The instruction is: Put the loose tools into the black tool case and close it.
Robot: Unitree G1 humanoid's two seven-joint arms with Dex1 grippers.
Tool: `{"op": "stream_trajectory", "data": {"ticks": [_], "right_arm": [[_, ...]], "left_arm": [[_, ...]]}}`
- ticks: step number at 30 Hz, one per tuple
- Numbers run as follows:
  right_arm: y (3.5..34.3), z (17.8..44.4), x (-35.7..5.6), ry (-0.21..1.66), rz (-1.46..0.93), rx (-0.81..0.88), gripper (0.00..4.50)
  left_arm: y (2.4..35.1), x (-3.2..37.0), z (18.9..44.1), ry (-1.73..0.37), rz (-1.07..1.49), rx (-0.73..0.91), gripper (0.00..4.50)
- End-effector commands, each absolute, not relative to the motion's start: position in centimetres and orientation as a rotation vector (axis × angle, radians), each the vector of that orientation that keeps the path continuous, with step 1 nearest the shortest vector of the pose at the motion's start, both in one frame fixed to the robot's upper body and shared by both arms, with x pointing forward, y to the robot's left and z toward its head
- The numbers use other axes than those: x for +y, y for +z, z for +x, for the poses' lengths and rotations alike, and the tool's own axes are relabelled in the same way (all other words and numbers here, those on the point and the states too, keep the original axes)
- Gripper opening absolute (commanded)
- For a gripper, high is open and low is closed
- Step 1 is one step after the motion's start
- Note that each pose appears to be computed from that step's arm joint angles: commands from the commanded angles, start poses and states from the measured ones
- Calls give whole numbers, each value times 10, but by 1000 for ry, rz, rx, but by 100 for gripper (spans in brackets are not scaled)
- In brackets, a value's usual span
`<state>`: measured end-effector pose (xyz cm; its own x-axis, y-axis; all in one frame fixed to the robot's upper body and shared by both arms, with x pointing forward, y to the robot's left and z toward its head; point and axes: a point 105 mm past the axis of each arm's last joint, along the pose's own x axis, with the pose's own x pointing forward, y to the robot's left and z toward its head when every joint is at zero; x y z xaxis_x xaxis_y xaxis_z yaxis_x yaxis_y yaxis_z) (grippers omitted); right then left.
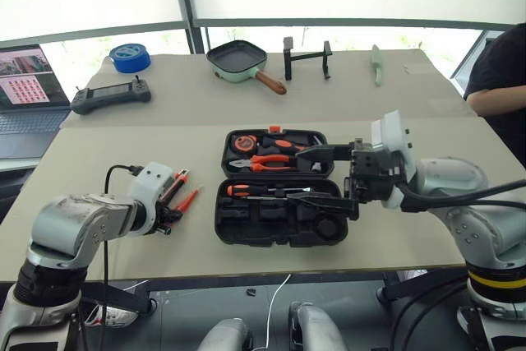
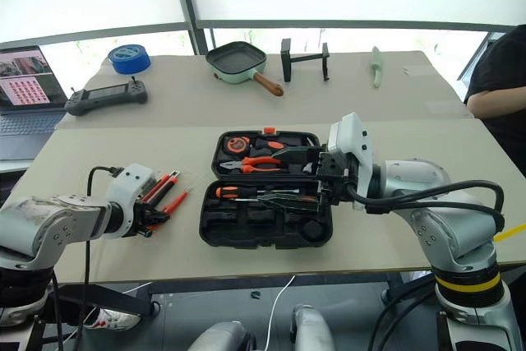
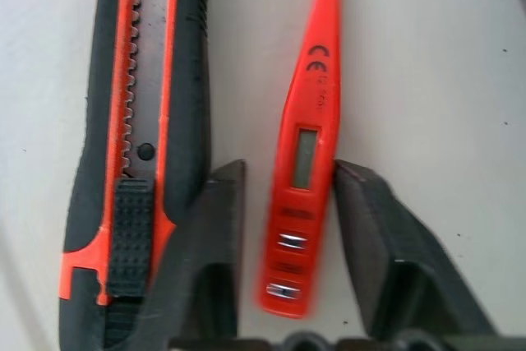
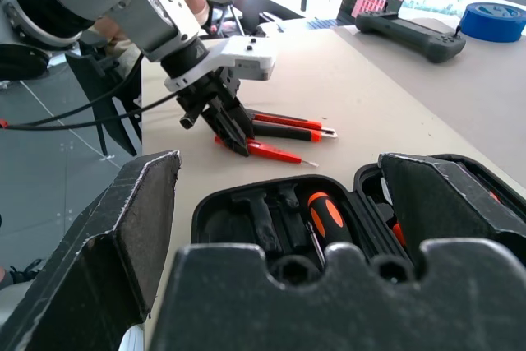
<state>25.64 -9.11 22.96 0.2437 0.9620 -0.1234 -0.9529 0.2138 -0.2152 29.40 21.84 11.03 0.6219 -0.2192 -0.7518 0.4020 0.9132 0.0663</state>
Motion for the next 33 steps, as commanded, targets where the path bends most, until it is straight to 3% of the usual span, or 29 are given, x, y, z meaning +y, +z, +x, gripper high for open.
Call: {"op": "stream_trajectory", "data": {"ticks": [1,6,10,13,18,24,33], "right_arm": [[231,245,-101,1353,-280,-4,450],[220,237,-116,1344,-302,75,450],[217,236,-120,1316,-295,82,450],[216,237,-119,1285,-291,72,450],[217,233,-119,1249,-288,60,450],[219,232,-120,1216,-272,46,450],[218,237,-122,1187,-280,38,450]], "left_arm": [[150,204,304,-547,284,660,45],[205,166,301,-990,535,381,43],[202,135,301,-1259,690,349,43],[182,111,304,-1413,768,407,43],[155,97,326,-1402,829,544,43],[146,95,337,-1380,899,593,43],[141,101,313,-1462,854,733,43]]}}
